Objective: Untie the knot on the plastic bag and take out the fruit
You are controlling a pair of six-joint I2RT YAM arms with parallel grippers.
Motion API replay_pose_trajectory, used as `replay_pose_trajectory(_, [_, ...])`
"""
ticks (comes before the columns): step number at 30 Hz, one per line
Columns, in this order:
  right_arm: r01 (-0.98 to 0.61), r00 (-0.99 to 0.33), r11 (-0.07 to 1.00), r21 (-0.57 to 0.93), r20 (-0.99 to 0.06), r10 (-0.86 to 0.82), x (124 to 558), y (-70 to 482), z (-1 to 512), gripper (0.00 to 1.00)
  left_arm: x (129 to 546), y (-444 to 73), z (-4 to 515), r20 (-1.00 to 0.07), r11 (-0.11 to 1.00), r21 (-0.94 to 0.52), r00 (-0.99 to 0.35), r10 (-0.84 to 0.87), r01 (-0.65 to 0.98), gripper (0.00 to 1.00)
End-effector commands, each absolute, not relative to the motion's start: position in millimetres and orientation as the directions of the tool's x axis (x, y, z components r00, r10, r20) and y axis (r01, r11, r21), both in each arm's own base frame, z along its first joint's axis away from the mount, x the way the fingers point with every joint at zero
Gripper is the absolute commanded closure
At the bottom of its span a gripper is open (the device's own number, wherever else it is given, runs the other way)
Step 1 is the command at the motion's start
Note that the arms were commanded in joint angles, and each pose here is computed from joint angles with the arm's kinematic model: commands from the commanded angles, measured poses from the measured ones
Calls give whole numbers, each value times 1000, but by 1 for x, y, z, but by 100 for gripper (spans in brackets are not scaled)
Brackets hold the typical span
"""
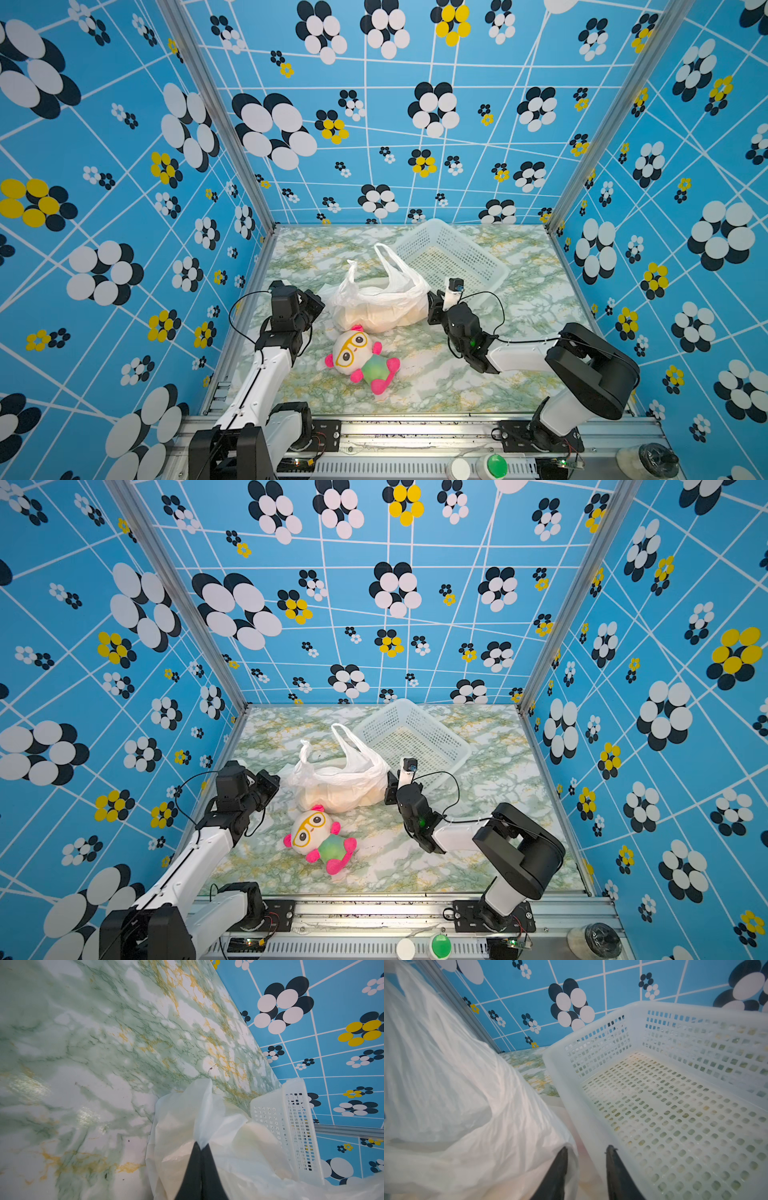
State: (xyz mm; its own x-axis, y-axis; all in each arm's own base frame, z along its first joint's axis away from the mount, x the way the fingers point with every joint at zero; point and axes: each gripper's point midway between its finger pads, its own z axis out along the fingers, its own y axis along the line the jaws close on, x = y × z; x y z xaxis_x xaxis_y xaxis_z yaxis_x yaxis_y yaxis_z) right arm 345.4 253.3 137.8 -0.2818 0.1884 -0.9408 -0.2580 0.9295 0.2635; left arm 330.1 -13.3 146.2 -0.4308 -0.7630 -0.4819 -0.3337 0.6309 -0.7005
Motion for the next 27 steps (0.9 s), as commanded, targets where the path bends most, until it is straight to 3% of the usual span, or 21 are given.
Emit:
replay_pose_trajectory(1, [-341, -233, 908, 244, -958, 170, 336, 255, 155, 39, 325, -13, 157, -524, 660, -694, -427, -737, -288, 76])
replay_pose_trajectory(5, [-417, -196, 892, 174, -976, 99, 327, 260, 179, 14, 317, -14, 170, -558, 681, -685, -413, -720, -260, 40])
replay_pose_trajectory(8, [-452, -175, 883, 123, -983, 47, 324, 263, 199, 1, 312, -16, 179, -586, 700, -676, -410, -700, -229, 22])
replay_pose_trajectory(10, [-486, -168, 868, 96, -986, 14, 320, 268, 213, 1, 307, -17, 185, -607, 713, -669, -400, -686, -208, 15])
replay_pose_trajectory(19, [-553, -275, 833, 22, -949, -157, 333, 300, 242, 1, 271, -9, 222, -739, 779, -617, -259, -622, -111, 1])
replay_pose_trajectory(27, [-646, -359, 763, 12, -887, -290, 341, 337, 225, 1, 247, -41, 256, -827, 814, -556, -202, -524, 165, 1])
